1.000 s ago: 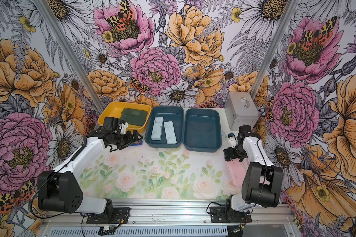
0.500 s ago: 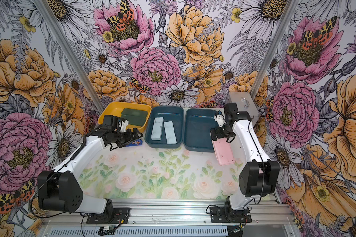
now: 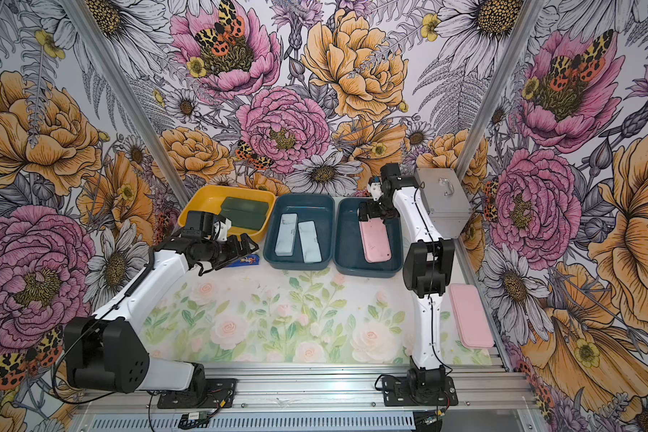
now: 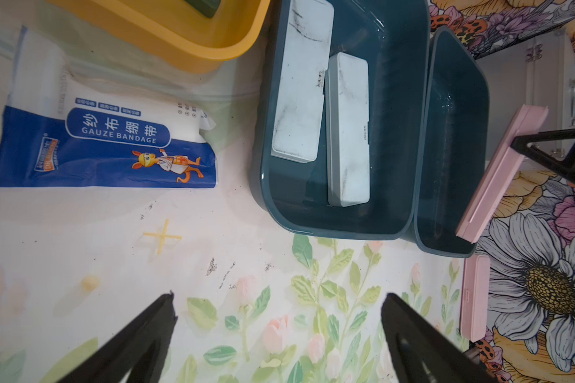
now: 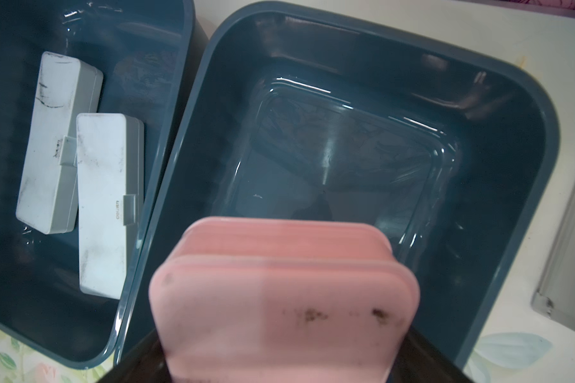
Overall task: Place the pencil cases by color into the storage box
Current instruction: Place the pencil case at the storage box.
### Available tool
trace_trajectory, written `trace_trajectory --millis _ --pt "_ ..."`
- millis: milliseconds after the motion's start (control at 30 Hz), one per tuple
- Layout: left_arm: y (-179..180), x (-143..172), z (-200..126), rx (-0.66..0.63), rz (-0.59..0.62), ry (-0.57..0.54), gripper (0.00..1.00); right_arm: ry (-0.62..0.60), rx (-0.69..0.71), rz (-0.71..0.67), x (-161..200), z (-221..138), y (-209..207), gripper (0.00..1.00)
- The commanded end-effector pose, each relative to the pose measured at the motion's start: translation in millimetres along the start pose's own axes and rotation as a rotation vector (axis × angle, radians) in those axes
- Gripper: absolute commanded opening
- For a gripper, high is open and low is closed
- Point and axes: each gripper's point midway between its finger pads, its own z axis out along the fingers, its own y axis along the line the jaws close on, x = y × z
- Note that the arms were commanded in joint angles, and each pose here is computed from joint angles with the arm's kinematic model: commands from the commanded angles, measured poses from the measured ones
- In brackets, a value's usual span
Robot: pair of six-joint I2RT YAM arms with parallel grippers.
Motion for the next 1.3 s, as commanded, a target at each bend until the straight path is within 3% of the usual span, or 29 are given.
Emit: trace_trajectory --millis 0,233,633,833,1133,1267 --pt "-4.5 -16.4 -5.7 -0.008 -0.008 -0.046 0.99 -0.056 -0.032 0.028 -22.4 2.7 5.1 0.7" --pt "-5.5 -20.1 -7.6 -0.027 -0.01 -0.04 0.99 0.005 0.0 0.135 -13.9 46.7 -13.7 0.71" --pt "-5.7 -27.8 -1.6 -0.036 -0.007 -0.028 0.99 0.068 0.044 0.331 2.7 78.9 -29.1 0.7" --pt "-5.6 -29.9 0.4 -0.038 -0.008 -0.025 0.99 0.092 -0.014 0.423 6.0 93.3 -23.1 0.7" --pt "-4.1 -26.0 2.5 -0.046 -0.015 -0.019 0.99 0.028 -0.172 0.43 -20.1 97.6 0.0 0.71" --pt "-5.9 -24.1 3.3 -0.049 -0.012 -0.018 0.99 0.025 -0.243 0.452 -25.1 102.2 10.2 0.77"
